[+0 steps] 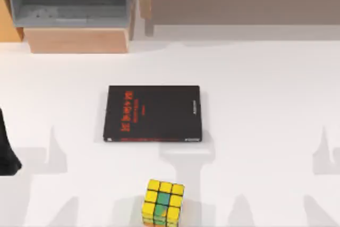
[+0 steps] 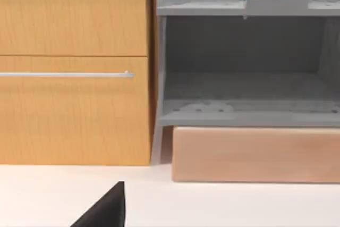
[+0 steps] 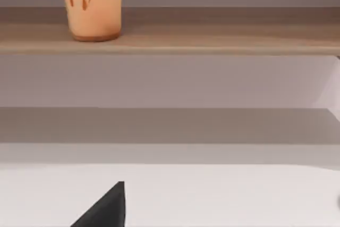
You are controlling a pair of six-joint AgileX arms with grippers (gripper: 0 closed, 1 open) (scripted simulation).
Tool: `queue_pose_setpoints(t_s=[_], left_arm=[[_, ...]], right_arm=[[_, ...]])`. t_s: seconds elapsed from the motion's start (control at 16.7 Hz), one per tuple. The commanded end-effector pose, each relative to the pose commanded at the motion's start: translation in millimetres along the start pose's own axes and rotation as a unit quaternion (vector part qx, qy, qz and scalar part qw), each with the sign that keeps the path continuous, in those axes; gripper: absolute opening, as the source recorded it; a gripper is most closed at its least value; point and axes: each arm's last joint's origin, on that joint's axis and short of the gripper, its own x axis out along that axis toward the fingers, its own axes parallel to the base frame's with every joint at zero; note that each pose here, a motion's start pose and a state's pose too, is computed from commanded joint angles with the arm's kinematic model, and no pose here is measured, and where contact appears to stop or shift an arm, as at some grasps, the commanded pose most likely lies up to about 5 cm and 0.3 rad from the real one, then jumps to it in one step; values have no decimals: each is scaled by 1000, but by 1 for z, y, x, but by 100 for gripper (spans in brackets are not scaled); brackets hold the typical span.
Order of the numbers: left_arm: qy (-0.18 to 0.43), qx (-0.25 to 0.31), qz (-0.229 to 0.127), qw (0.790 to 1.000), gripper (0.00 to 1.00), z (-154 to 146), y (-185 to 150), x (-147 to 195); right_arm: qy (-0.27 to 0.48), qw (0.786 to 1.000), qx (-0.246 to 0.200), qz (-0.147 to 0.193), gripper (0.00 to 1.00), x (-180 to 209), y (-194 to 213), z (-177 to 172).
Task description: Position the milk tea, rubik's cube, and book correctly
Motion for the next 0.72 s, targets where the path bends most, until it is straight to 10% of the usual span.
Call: queue_pose_setpoints(t_s=[0.72], left_arm=[[0, 0, 0, 1000, 100, 0, 0, 0]], right_arm=[[-26, 1000, -1, -4, 100, 46, 13, 90]])
